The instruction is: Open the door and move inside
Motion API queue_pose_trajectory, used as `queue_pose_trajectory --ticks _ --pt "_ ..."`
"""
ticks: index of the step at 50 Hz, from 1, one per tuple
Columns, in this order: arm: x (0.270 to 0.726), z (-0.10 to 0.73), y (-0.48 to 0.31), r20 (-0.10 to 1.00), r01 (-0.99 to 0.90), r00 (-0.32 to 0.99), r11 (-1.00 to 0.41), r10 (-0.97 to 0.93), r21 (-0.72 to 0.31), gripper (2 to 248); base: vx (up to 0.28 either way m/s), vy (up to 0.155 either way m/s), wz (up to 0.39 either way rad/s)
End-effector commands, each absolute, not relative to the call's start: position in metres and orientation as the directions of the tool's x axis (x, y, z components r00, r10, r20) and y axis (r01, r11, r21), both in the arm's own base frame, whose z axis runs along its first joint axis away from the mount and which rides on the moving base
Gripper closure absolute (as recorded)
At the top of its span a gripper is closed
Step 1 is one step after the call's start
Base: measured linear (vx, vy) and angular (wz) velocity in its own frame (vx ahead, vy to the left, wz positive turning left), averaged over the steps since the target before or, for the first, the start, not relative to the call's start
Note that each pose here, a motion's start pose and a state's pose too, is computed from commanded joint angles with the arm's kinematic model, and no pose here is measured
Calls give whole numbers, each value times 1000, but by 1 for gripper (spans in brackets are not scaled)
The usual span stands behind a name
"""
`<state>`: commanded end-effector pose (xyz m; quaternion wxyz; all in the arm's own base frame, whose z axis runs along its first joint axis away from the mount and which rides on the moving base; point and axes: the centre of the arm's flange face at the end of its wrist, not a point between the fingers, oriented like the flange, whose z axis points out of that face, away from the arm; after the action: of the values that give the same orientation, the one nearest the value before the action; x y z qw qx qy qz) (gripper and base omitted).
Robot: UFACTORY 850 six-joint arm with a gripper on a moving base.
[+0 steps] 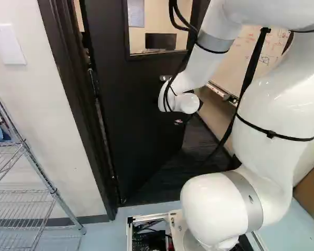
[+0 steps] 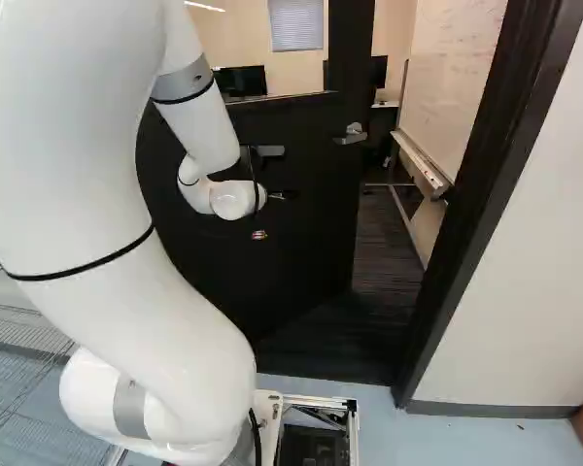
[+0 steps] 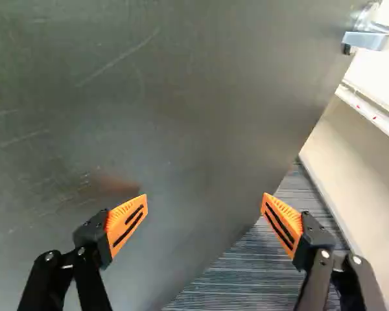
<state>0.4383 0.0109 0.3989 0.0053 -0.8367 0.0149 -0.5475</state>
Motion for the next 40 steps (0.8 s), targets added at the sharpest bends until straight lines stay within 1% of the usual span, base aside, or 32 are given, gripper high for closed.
queue_pose_trajectory --ticks 30,40 --pt "478 399 25 919 -160 354 -980 -172 -122 3 -2 -1 0" --pt "492 399 35 920 -164 346 -977 -185 -135 3 0 0 0"
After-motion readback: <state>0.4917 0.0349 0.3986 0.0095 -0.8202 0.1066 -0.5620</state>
